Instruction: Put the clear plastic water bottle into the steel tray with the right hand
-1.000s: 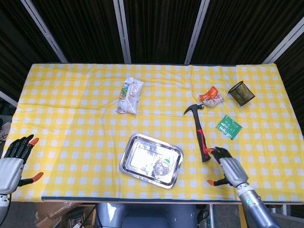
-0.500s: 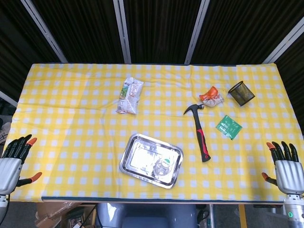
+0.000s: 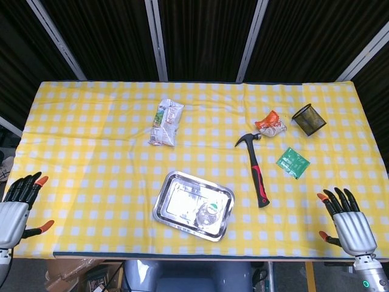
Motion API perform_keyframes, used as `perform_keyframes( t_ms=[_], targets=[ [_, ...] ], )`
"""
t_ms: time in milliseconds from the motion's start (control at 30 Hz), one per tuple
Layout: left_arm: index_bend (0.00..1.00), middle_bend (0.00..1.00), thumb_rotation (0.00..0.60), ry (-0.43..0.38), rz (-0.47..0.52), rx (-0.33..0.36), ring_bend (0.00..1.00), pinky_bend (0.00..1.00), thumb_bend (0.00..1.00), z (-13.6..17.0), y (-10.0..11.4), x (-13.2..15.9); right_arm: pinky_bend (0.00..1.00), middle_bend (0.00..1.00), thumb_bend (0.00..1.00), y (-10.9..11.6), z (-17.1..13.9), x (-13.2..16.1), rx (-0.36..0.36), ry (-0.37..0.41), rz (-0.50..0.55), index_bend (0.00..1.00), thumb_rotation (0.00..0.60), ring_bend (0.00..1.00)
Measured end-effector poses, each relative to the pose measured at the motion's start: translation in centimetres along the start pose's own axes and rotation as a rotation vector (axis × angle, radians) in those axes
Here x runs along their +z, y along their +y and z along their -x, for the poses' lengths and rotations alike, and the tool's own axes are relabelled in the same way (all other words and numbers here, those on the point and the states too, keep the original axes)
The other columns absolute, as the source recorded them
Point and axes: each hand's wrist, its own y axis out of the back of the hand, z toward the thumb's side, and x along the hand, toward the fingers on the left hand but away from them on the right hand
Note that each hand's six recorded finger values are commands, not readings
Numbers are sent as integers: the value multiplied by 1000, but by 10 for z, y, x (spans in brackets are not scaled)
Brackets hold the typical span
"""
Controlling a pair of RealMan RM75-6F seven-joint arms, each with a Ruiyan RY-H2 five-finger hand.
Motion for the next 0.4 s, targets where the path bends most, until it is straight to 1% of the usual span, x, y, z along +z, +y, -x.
perform_keyframes(
  t_ms=[100,233,400],
  targets=[
    [49,0,600,0,-8,-7,0,0,182,-1,-2,1,0,144,71,4,2,3,-35,-21,18,174,600,0],
    [49,0,600,4,-26,-23,0,0,182,-4,-8,1,0,143,71,5,8,10,-87,-42,79,175,600,0],
    [49,0,600,4,-30,-14,0,0,182,-5,-7,2,0,143,72,3,10,19,-105,-22,100,175,600,0]
  ],
)
